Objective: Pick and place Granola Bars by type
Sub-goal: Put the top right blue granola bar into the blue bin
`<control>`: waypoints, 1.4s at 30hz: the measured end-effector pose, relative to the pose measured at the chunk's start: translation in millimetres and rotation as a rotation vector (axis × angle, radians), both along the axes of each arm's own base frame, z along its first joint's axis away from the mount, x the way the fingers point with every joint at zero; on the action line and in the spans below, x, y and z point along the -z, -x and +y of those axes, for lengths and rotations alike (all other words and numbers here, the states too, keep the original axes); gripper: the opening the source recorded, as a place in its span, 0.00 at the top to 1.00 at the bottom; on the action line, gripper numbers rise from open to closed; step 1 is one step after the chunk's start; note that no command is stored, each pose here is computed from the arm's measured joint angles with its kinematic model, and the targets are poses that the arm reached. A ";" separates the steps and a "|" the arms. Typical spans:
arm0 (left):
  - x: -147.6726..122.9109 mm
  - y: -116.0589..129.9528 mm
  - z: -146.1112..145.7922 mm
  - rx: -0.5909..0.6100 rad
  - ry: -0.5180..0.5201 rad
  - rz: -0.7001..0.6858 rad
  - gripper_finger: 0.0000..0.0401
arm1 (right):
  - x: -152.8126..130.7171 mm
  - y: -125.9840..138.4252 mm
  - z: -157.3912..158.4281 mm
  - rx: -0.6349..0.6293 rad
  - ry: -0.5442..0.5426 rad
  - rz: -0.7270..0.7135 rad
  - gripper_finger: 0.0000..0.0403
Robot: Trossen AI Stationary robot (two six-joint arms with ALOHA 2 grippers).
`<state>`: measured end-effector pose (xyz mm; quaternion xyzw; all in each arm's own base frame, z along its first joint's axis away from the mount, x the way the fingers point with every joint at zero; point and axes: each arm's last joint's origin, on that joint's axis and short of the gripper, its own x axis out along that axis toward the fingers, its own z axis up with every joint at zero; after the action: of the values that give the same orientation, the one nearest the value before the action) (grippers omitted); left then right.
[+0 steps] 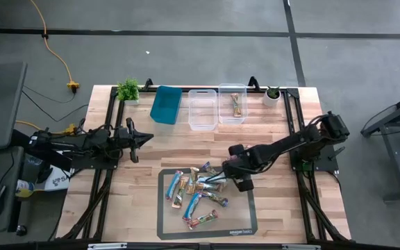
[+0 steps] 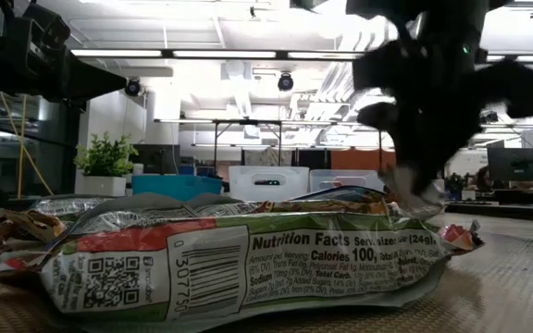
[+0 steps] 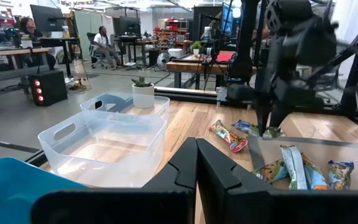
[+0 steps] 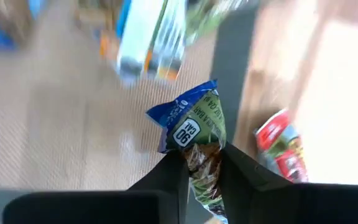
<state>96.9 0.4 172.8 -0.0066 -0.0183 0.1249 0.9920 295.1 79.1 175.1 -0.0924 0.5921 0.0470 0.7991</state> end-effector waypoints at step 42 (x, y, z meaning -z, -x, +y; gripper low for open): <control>0.1 0.0 0.0 0.000 0.000 0.000 1.00 | -124.7 -178.0 -178.3 0.706 -0.303 -1.575 0.86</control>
<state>96.9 0.4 172.7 -0.0067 -0.0181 0.1250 0.9920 473.1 -99.2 299.8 0.1977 -0.1505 -0.2025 0.9472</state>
